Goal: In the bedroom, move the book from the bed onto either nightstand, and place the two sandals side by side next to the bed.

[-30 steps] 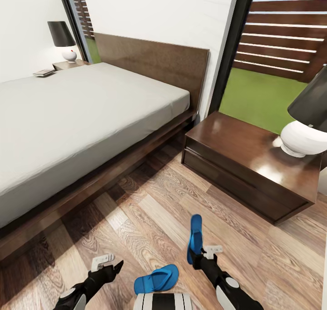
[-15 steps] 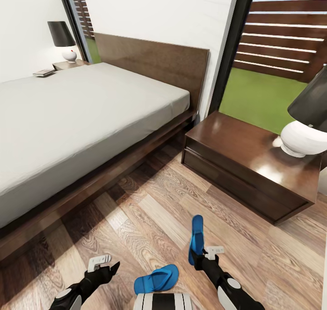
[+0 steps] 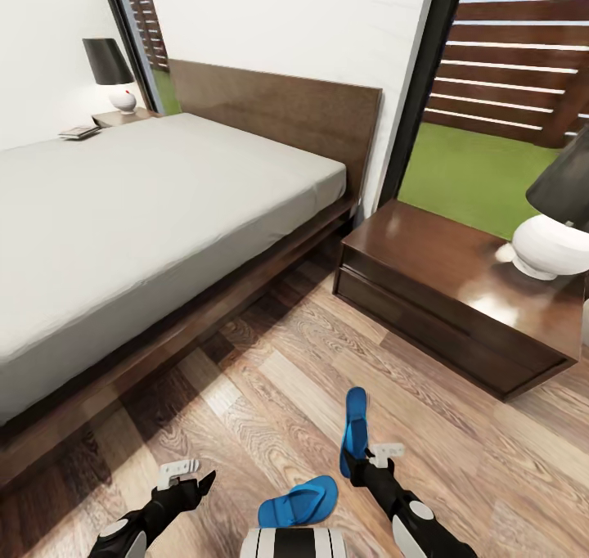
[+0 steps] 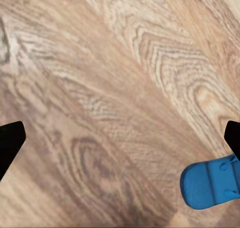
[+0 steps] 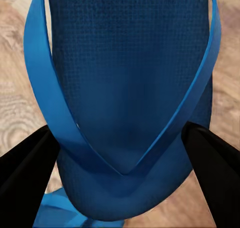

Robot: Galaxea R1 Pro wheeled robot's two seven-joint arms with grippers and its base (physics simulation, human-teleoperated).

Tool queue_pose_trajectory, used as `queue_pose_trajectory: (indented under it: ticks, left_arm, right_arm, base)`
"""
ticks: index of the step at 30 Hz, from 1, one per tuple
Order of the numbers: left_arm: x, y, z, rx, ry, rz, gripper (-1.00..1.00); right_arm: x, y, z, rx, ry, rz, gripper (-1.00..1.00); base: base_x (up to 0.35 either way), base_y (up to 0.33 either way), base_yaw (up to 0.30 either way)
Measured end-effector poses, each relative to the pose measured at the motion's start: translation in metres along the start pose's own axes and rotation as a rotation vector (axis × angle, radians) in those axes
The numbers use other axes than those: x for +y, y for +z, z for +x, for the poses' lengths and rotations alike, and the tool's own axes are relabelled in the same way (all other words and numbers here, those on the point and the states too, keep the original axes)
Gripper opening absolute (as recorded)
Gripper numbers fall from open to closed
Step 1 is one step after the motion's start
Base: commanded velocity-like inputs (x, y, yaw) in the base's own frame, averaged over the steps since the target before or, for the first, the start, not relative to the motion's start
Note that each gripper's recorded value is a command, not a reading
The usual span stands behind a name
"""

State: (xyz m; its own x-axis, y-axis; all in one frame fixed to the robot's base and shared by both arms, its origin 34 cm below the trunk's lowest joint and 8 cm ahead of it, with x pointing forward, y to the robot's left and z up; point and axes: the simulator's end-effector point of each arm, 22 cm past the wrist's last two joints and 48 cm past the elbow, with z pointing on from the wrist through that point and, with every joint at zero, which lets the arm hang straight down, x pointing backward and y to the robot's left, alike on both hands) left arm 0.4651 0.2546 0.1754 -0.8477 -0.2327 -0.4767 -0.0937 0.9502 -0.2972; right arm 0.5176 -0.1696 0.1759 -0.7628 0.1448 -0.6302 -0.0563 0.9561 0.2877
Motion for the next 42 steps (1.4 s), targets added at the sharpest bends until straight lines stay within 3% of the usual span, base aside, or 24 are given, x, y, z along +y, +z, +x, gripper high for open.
queue_pose_trajectory:
  ticks: [5, 19, 36, 42]
  left_arm:
    - [0.0, 0.0, 0.0, -0.001, 0.0, 0.001, 1.0]
    - [0.0, 0.0, -0.001, -0.002, 0.0, 0.001, 1.0]
    - [0.002, 0.0, -0.001, -0.003, 0.0, -0.002, 1.0]
    - [0.017, -0.004, -0.006, -0.006, 0.012, -0.02, 1.0]
  right_arm:
    - [0.0, 0.0, 0.0, 0.0, 0.0, -0.001, -1.0]
    - [0.001, 0.0, -0.001, -0.001, 0.0, -0.004, -1.0]
    - [0.001, 0.0, -0.001, -0.002, 0.0, -0.003, -1.0]
    - [0.0, 0.0, -0.001, -0.001, 0.0, -0.003, -1.0]
  base:
    - [0.0, 0.205, -0.037]
    - [0.0, 0.007, -0.247]
    - [-0.138, 0.012, -0.009]
    - [-0.002, 0.267, -0.081]
